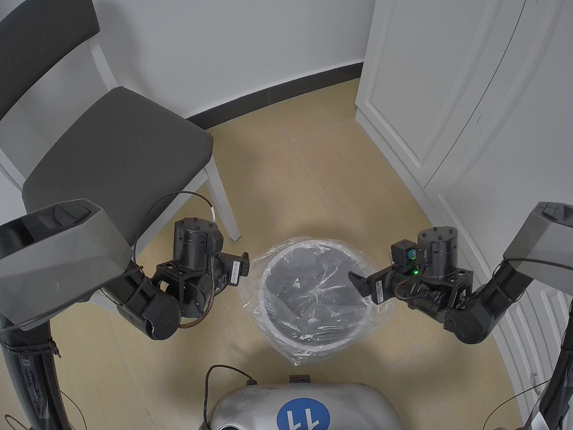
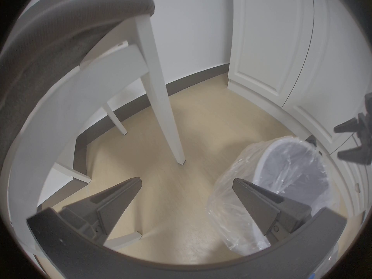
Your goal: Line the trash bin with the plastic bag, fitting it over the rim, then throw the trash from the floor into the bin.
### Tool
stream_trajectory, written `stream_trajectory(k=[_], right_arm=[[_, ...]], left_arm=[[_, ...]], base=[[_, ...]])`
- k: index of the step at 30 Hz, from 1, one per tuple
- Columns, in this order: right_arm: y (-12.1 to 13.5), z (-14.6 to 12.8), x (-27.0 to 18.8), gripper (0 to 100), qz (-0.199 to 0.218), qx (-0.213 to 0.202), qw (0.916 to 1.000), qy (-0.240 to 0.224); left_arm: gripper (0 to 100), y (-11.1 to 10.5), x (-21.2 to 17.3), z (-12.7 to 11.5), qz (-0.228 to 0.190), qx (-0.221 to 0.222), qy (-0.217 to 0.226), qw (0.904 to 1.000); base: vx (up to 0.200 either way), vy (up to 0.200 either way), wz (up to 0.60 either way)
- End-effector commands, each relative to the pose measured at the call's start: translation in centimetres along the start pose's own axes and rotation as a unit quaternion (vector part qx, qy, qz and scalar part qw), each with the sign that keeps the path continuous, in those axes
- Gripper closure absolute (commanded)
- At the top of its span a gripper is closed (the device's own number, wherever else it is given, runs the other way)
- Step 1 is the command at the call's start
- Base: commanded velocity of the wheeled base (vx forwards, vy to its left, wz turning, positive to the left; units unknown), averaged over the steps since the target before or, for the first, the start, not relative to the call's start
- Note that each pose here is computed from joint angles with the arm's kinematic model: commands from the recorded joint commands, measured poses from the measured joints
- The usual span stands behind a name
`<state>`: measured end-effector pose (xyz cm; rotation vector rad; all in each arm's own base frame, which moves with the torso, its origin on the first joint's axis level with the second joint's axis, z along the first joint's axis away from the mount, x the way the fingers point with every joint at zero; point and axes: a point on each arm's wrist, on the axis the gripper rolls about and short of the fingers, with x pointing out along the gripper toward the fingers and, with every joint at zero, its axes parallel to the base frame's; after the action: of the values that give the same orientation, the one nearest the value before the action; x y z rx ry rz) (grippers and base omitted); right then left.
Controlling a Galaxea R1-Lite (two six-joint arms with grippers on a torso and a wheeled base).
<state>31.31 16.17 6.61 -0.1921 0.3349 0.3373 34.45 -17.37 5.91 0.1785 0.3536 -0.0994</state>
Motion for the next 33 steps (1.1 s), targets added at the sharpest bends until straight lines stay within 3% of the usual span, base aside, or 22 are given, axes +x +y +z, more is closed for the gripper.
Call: stream_trajectory(k=[1, 2, 7, 15, 16, 33], right_arm=[[3.6, -2.0, 2.3, 0, 0.022, -0.031, 0.9993, 0.005], [3.6, -2.0, 2.3, 0, 0.022, -0.031, 0.9993, 0.005], [4.1, -1.2, 5.6, 0, 0.018, -0.119, 0.9927, -0.005], [5.6, -0.2, 7.4, 0, 0.042, -0.208, 0.9763, 0.044], [5.7, -0.2, 7.7, 0, 0.048, -0.233, 0.9694, 0.062], [8.7, -0.9, 3.3, 0, 0.102, -0.284, 0.9497, 0.084]], left_arm=[[0, -0.5, -3.0, 1.6, -0.020, -0.001, -0.024, 0.9995], [0, -0.5, -3.0, 1.6, -0.020, -0.001, -0.024, 0.9995], [0, -0.7, -5.2, 3.0, -0.032, -0.005, -0.046, 0.9984], [0, -1.0, -6.6, 3.1, -0.045, 0.000, -0.049, 0.9978], [0, -0.9, -7.0, 3.4, -0.046, -0.002, -0.055, 0.9974], [0, -0.5, -8.0, 4.1, -0.047, -0.006, -0.066, 0.9967]], base=[[0.000, 0.000, 0.00], [0.000, 0.000, 0.00], [0.000, 0.000, 0.00], [0.000, 0.000, 0.00], [0.000, 0.000, 0.00], [0.000, 0.000, 0.00]])
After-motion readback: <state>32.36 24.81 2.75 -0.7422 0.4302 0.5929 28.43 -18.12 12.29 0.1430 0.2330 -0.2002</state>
